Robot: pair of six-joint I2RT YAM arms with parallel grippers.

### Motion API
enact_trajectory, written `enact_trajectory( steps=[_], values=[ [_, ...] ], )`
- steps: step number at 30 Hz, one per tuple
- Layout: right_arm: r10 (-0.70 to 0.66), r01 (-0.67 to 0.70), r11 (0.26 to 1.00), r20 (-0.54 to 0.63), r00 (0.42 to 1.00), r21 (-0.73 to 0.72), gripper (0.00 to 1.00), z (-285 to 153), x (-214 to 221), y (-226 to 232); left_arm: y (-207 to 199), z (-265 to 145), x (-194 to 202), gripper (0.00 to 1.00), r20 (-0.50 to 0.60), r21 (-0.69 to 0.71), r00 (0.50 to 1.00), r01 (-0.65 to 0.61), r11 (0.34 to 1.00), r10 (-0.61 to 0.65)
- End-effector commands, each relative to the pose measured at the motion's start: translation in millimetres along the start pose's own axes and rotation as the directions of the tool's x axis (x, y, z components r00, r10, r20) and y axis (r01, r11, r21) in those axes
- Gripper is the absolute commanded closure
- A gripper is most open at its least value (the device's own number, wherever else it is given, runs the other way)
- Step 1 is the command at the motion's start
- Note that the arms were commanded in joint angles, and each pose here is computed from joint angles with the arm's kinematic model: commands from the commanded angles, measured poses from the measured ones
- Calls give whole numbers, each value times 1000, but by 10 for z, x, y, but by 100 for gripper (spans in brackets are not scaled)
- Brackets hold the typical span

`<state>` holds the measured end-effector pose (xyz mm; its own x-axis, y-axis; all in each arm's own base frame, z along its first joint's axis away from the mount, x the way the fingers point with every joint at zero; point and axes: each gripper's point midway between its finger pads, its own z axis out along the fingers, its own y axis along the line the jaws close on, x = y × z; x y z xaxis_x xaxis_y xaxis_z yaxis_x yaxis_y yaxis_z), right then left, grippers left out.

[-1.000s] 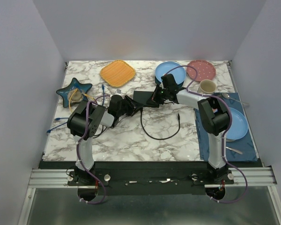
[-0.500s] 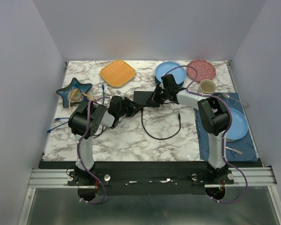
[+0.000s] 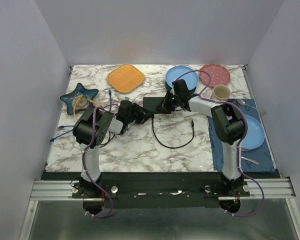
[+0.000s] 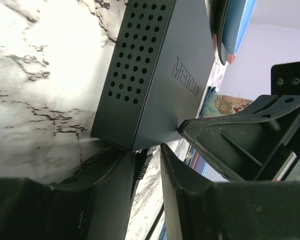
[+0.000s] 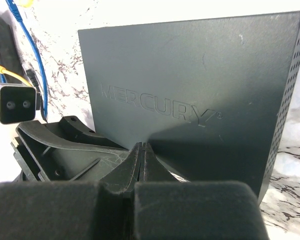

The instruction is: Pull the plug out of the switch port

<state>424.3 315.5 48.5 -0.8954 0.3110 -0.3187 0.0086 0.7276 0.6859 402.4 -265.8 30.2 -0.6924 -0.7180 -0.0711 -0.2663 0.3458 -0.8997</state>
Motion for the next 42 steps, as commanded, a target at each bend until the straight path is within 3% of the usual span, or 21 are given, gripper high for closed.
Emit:
enact_trajectory(
  steps=[1,9,17,27,34,42],
  values=[
    [29,-26,998,-50,998,60,99,73,184,-264,535,-39,140,60,-26,-220,999,26,975,-33],
    [28,-25,998,-51,998,59,99,73,199,-277,614,-49,137,75,-25,-254,999,27,967,-35],
    [23,-20,998,-42,999,66,99,33,204,-300,644,-75,152,100,-27,-260,999,24,965,-32],
    [-64,64,995,-7,998,76,99,-287,360,-208,660,-119,123,100,-20,-247,1000,17,969,-23],
    [-46,52,993,-56,997,110,99,-181,503,-339,690,-142,133,100,-26,-249,999,11,968,-18],
    [-60,63,991,-37,998,115,99,-14,261,-201,717,-192,197,100,-56,-246,998,-6,969,-9]
  ],
)
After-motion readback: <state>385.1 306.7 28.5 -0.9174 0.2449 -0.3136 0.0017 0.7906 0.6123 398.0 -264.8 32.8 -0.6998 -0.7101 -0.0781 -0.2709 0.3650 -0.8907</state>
